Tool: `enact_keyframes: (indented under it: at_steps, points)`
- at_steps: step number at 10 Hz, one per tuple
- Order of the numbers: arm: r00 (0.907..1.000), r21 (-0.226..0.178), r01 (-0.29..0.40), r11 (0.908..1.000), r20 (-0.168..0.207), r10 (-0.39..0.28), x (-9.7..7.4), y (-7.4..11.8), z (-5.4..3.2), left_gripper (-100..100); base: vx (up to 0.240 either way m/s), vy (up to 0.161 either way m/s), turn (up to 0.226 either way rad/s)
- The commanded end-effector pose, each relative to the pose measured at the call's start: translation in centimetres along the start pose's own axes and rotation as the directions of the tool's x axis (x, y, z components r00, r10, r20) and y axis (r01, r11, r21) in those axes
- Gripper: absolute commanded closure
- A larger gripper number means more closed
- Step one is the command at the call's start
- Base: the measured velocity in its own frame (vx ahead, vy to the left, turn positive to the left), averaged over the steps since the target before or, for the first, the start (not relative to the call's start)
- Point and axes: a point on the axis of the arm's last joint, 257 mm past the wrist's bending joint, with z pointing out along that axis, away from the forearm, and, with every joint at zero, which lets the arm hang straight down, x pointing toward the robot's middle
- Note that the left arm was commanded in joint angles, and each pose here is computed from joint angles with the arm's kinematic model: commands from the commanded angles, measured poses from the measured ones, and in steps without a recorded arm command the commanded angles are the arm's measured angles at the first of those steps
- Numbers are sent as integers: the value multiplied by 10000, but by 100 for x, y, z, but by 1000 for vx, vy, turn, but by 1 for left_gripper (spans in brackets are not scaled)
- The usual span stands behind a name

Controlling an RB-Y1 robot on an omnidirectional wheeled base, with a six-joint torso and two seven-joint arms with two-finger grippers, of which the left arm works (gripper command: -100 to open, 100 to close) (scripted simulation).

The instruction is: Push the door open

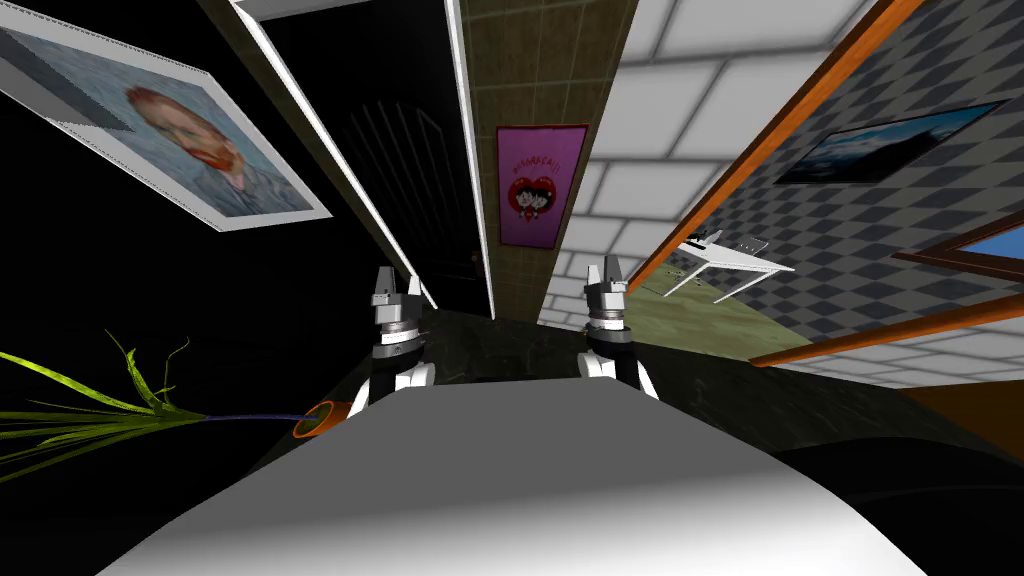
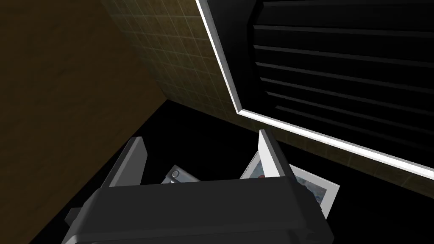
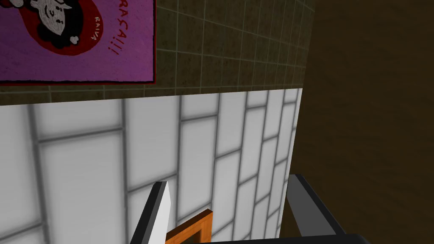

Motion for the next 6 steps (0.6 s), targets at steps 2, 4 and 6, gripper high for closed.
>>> enact_keyframes:
  at_steps: [2,4,6]
  points:
    - [9976,-211,-614,9979,-322,607,64,151,-8,-100,79,42,11]
    - [9896,-406,-1296,9907,-684,1266,131,319,-19,-100,111,-5,20]
    - [9786,-540,-1863,9810,-991,1803,182,459,-31,-100,98,3,11]
